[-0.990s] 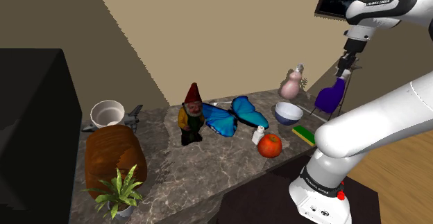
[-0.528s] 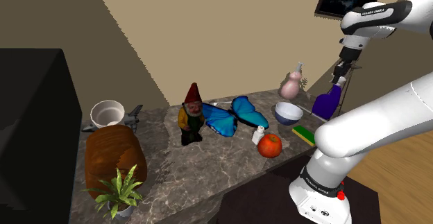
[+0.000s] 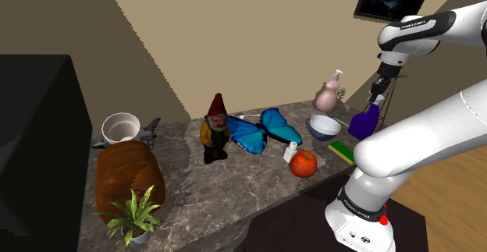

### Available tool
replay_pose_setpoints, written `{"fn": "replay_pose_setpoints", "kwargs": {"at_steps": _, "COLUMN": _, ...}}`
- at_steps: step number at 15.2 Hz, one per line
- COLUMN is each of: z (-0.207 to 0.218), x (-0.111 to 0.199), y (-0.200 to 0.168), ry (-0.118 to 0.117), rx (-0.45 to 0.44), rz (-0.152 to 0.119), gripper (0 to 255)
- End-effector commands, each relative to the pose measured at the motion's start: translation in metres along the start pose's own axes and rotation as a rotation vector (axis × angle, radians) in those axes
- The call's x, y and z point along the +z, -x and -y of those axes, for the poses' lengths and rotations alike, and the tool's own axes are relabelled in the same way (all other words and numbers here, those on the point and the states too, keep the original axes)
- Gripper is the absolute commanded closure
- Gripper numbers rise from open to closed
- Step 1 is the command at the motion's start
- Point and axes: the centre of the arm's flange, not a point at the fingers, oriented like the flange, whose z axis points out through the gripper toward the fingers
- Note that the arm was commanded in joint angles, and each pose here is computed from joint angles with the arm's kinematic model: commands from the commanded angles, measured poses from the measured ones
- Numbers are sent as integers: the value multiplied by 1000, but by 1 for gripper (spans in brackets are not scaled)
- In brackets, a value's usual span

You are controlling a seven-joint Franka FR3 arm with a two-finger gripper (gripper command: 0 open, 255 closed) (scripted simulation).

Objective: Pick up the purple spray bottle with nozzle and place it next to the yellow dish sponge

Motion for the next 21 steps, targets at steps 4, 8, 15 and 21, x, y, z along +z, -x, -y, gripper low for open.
{"fn": "replay_pose_setpoints", "kwargs": {"at_steps": 4, "z": -1, "x": 27, "y": 0, "ry": 0, "rx": 0, "rz": -1, "gripper": 255}}
{"fn": "replay_pose_setpoints", "kwargs": {"at_steps": 8, "z": -1, "x": 48, "y": -1, "ry": 0, "rx": 0, "rz": -1, "gripper": 255}}
{"fn": "replay_pose_setpoints", "kwargs": {"at_steps": 15, "z": -1, "x": 63, "y": -1, "ry": 0, "rx": 0, "rz": -1, "gripper": 255}}
{"fn": "replay_pose_setpoints", "kwargs": {"at_steps": 21, "z": -1, "x": 63, "y": -1, "ry": 0, "rx": 0, "rz": -1, "gripper": 0}}
